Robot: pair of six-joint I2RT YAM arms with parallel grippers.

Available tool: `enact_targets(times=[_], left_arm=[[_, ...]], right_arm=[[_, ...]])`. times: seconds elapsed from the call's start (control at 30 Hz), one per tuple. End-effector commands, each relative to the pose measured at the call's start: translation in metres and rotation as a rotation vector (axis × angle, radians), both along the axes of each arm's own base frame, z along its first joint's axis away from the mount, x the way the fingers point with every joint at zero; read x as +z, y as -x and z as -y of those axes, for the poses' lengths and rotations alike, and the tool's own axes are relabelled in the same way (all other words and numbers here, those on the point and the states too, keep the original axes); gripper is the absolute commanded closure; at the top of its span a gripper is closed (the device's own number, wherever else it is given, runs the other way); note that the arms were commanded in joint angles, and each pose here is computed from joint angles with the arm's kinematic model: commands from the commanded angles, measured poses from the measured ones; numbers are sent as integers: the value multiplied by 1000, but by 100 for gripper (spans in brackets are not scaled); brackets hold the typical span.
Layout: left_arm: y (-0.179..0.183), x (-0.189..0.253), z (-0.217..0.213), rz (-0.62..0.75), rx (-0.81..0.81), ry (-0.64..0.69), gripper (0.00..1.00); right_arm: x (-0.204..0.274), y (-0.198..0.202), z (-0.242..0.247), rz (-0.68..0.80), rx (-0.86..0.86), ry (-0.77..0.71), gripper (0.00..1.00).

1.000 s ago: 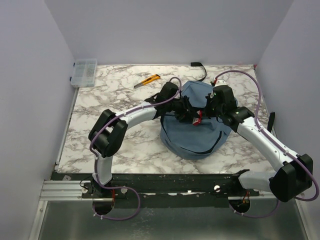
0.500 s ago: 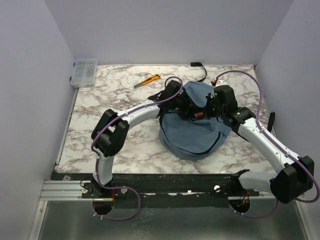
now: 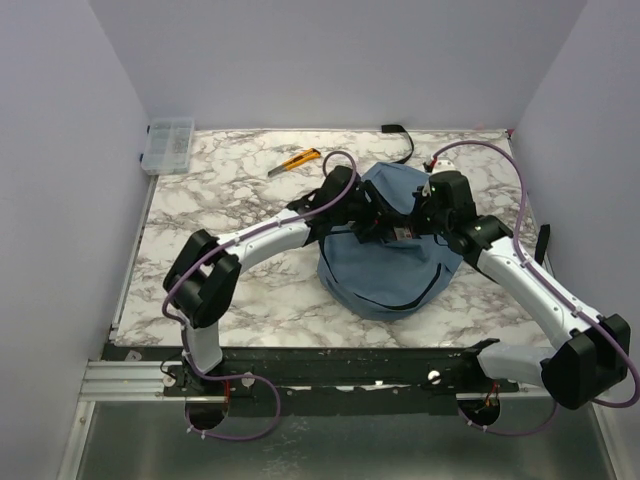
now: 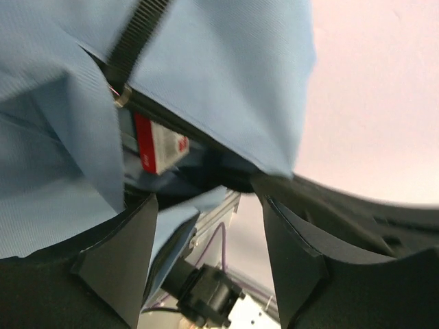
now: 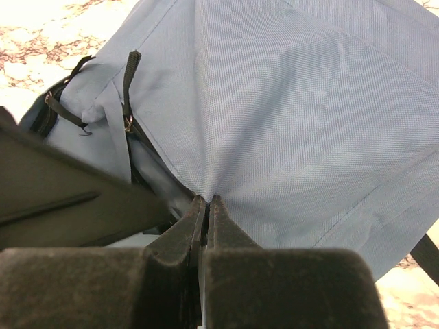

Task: Pack the student bag
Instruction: Place the stationery in the student bag.

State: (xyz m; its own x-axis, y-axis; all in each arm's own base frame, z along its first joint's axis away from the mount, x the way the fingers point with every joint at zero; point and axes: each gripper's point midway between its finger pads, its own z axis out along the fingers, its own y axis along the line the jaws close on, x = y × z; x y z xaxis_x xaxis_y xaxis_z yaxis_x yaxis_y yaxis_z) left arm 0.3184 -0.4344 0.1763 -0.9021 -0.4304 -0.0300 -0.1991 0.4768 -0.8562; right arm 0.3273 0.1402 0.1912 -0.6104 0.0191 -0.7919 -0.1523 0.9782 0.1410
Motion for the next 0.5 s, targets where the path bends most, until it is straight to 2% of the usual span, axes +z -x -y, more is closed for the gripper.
enact_targets(times=[0.0,0.1,0.13,0.23,0.27,0.37,0.47], left_arm=[[30,56,-6,200,-184,99,35],[46,78,-21,317,-249,133,31],[50,87,-29,363,-263,137,29],[61,101,-51,452,-322,151,26],[60,103,-60,471,-337,155,25],[61,104,-86,487,-361,170,25],[63,97,-111,508,-368,147,20]], right_arm=[[8,4,-5,41,24,-32,99],[-7,13,-5,10,24,-51,99],[-12,17,-6,2,35,-62,95],[-34,29,-10,-46,60,-85,68],[-41,32,-10,-67,61,-83,62],[-54,39,-10,-126,68,-66,49],[-40,38,-15,-127,80,-92,44]])
